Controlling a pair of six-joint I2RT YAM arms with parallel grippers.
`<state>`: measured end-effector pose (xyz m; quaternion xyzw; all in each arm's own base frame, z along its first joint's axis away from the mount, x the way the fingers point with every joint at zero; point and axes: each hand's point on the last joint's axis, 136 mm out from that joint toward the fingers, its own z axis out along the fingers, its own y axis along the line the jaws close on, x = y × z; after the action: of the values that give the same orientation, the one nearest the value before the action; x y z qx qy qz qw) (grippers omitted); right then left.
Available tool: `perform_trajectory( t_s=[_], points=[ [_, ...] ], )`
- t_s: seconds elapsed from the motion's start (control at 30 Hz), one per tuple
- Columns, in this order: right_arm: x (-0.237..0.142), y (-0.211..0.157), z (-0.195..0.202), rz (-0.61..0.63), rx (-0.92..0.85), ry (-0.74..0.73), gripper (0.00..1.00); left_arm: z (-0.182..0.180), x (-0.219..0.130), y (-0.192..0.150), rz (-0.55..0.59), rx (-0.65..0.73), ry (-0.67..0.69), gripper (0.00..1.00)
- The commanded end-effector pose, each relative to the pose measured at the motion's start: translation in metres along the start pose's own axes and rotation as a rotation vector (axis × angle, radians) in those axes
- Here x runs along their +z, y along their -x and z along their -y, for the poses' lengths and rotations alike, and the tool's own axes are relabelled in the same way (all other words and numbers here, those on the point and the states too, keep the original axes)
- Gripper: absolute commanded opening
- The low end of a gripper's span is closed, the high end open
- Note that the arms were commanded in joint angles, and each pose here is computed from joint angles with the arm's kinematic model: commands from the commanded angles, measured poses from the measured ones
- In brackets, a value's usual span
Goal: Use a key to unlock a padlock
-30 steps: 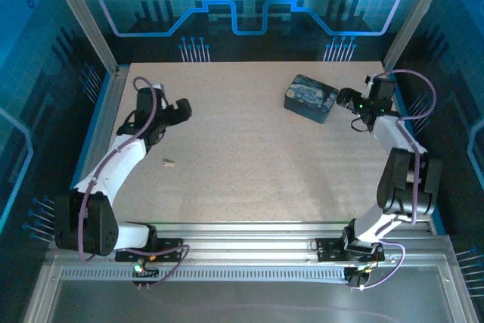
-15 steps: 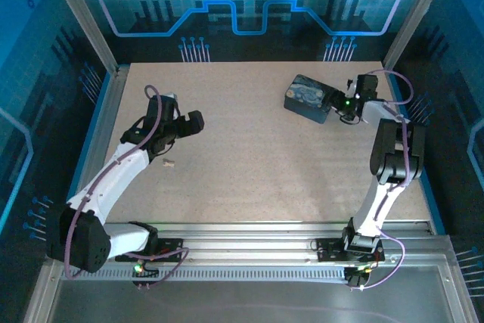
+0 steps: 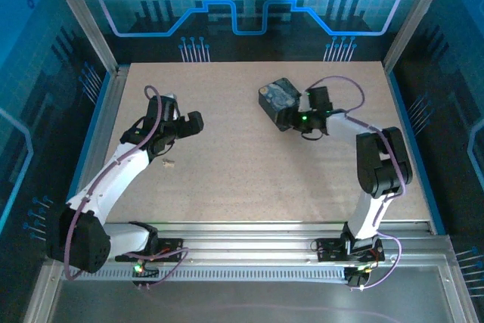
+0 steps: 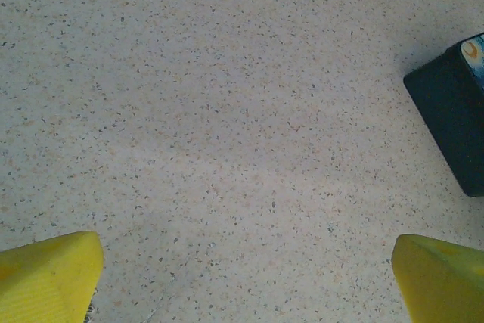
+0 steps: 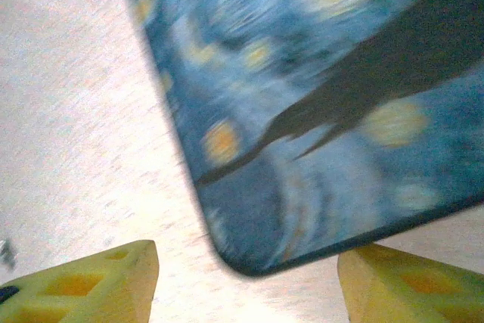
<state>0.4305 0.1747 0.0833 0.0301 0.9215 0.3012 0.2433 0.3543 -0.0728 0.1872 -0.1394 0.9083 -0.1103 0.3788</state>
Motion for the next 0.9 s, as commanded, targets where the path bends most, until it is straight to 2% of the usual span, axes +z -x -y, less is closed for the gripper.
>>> perform_trajectory(
  t_s=[0.0,0.2,0.37,0.53,0.63,0.77,0.87],
  points=[
    [-0.013,0.014,-0.017,0.012,-0.012,0.036,0.67,0.000,-0.003,0.004,0.007,-0.015,0.020,0.99],
    [-0.042,0.035,0.004,0.021,-0.100,-0.082,0.75,-0.005,-0.006,0.004,0.003,0.013,0.048,0.99],
    [-0.055,0.059,0.035,0.073,-0.119,-0.188,0.77,-0.003,-0.004,0.005,-0.002,0.001,0.046,0.99],
    [-0.035,0.071,0.063,0.046,-0.142,-0.281,0.76,0.000,-0.006,0.012,0.003,-0.006,0.041,0.99],
    [-0.019,0.081,0.070,0.056,-0.147,-0.272,0.76,0.002,-0.008,0.014,0.006,-0.002,0.038,0.99],
    [0.002,0.086,0.074,0.043,-0.134,-0.223,0.68,0.002,-0.014,0.014,0.005,0.003,0.036,0.99],
    [0.010,0.082,0.065,0.028,-0.130,-0.170,0.56,0.001,-0.019,0.013,0.006,0.005,0.037,0.99]
  ],
)
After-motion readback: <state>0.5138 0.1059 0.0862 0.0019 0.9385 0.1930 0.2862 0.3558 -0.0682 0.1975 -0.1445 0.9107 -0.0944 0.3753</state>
